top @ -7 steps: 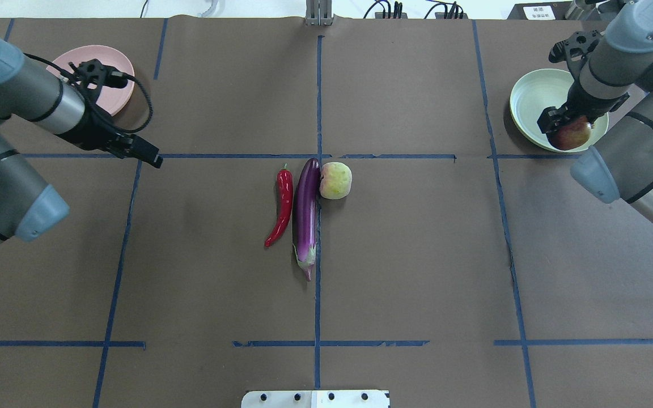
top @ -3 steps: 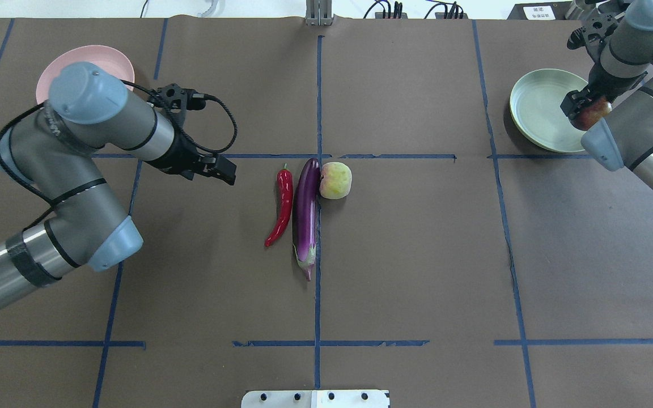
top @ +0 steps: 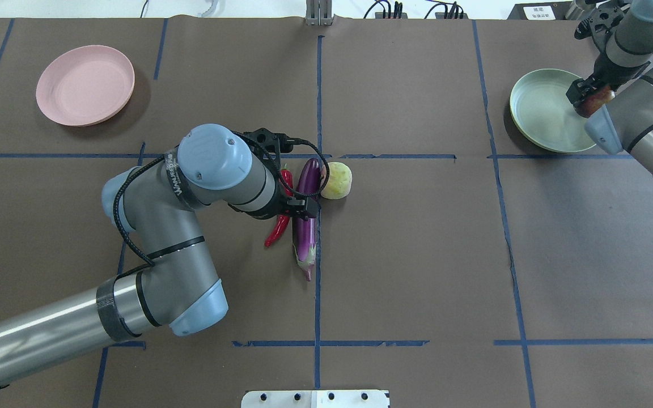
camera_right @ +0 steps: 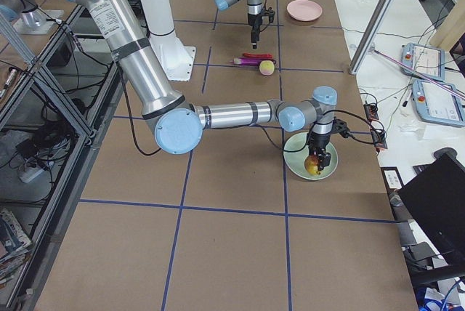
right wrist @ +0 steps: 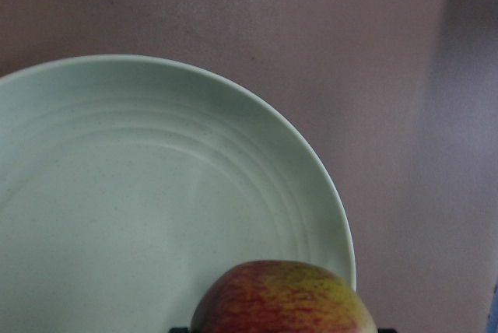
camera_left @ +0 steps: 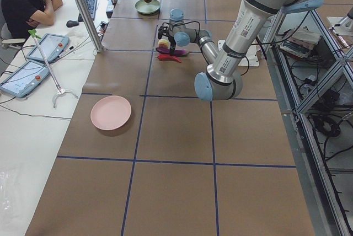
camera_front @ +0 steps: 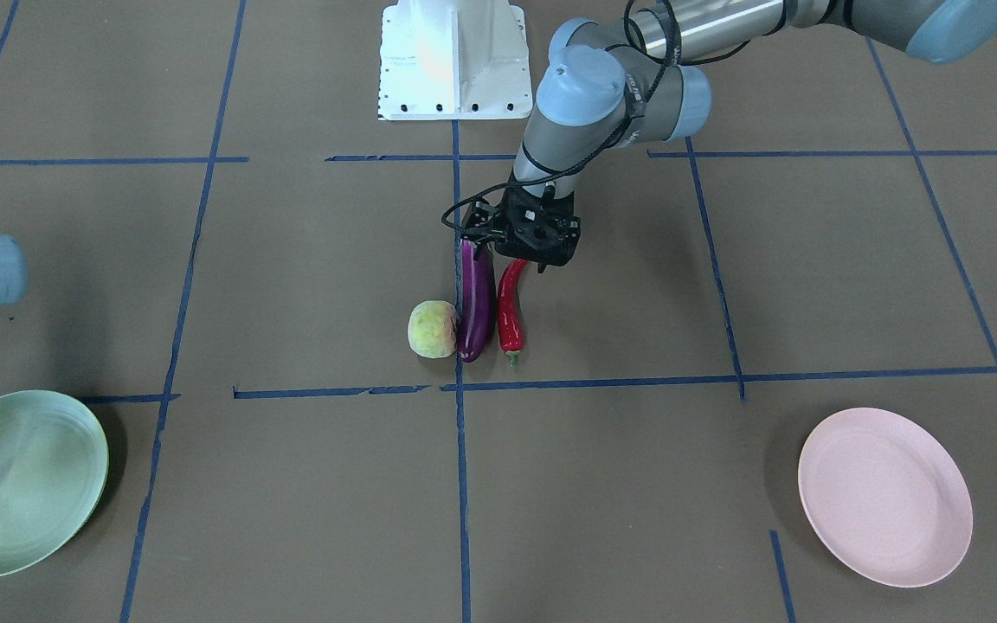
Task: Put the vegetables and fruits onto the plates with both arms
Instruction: 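Grasp the purple eggplant with the left gripper while the right gripper releases the pomegranate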
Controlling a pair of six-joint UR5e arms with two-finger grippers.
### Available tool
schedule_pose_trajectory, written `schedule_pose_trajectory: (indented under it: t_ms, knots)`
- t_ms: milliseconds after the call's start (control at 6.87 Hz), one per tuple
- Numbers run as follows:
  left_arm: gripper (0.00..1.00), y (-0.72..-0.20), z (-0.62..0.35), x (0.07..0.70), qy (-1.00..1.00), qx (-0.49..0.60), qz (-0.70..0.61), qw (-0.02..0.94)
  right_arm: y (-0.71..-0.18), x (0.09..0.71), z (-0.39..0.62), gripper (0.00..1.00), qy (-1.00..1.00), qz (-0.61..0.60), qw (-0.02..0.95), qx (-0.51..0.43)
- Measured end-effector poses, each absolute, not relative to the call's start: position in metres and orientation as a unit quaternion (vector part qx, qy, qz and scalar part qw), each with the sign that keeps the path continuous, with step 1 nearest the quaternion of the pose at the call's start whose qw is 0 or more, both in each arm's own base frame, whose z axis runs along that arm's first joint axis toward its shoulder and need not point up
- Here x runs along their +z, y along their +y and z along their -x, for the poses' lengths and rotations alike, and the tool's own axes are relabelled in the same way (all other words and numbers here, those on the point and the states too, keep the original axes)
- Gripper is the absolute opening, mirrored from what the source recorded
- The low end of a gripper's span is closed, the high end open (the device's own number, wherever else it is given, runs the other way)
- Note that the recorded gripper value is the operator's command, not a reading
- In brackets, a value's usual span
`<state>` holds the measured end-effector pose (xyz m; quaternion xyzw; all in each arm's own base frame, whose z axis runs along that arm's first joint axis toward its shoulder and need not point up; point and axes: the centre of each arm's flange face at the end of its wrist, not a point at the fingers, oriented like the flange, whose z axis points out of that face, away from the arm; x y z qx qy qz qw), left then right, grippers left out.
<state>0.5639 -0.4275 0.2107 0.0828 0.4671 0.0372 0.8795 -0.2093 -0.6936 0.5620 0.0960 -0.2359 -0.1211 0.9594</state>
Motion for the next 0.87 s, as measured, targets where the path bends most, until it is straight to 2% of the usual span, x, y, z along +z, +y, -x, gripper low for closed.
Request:
schedule_pose_trajectory:
  t_ms: [291,437,728,873]
  knots:
    - [0.97,-0.404,-0.598,0.198,0.448,0.041,-0.088,0.889,-0.695,0.556,0.211,1.00,-0.243,-0.099,0.957,-0.123]
    - [0.87,-0.405,-0.614,0.194,0.440,0.041,-0.090,0.893,-0.695,0.554,0.211,1.00,-0.245,-0.100,0.957,-0.123]
    - [0.28,-0.409,-0.629,0.195,0.429,0.040,-0.089,0.898,-0.695,0.549,0.212,1.00,-0.259,-0.099,0.953,-0.125]
    - [0.07,-0.409,-0.630,0.197,0.424,0.039,-0.087,0.901,-0.694,0.544,0.214,1.00,-0.272,-0.100,0.949,-0.126]
